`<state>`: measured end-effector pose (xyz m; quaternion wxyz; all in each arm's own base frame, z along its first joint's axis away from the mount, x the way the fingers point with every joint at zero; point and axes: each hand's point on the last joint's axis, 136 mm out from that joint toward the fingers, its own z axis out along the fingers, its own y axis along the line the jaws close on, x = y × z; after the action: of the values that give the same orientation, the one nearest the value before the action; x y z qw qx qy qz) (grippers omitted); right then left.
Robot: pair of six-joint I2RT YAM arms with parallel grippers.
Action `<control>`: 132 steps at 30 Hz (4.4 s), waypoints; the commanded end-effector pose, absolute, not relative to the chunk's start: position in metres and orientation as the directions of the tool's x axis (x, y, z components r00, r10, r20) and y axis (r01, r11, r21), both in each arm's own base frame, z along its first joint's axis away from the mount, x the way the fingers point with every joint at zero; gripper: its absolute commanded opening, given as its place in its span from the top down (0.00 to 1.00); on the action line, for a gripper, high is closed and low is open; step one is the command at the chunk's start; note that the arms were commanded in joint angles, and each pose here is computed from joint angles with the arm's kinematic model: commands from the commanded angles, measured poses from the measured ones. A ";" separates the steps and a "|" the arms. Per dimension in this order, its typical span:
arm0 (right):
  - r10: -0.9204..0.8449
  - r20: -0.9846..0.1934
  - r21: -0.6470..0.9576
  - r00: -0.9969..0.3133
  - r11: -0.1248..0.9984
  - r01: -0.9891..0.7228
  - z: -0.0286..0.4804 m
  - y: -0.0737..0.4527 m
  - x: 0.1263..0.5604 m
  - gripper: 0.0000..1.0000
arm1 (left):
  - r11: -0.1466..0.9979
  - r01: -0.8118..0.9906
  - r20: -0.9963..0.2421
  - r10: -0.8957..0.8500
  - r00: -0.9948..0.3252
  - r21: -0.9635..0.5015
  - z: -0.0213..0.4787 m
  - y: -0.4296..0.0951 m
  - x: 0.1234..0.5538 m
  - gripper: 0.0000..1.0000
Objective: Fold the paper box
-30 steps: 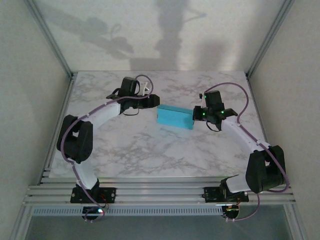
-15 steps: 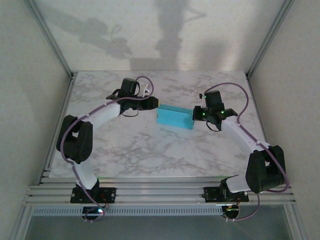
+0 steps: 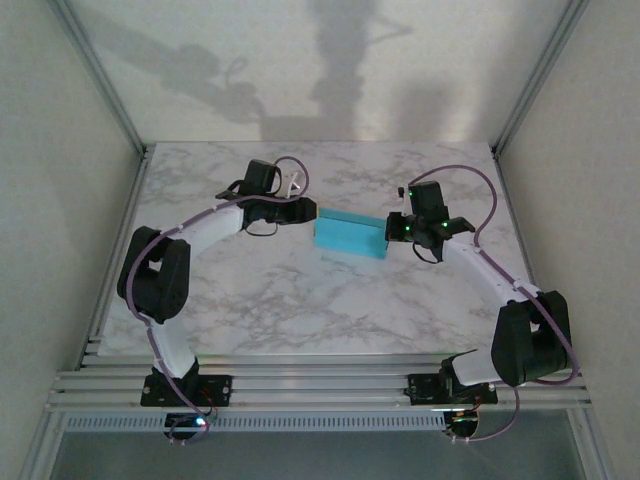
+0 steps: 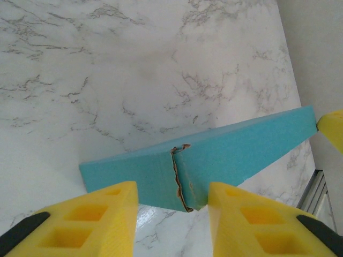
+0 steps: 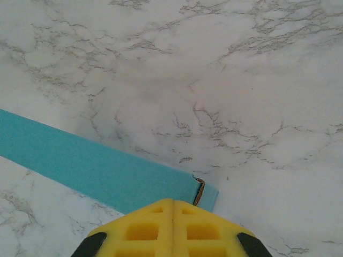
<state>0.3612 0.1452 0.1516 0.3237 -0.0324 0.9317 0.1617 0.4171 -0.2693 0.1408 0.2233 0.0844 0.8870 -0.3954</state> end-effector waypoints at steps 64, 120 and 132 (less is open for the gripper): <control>0.211 -0.391 0.549 -0.896 0.835 -0.043 0.137 0.144 0.359 0.53 | 0.573 0.319 -0.424 -0.056 -0.904 -0.755 0.149 -0.279 0.419 0.60; 0.239 -0.440 0.542 -0.866 0.839 -0.044 0.095 0.130 0.283 0.01 | 0.701 0.304 -0.552 -0.152 -0.820 -0.645 0.130 -0.255 0.343 0.01; 0.260 -0.716 0.348 -0.648 0.938 -0.008 0.132 0.079 0.300 0.01 | 0.869 0.291 -0.833 -0.212 -0.510 -0.399 0.208 -0.176 0.382 0.01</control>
<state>0.2918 0.0949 0.1190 0.3592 0.0670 0.9086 0.2020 0.3706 -0.1967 0.1804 0.4237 0.0146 0.8522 -0.3066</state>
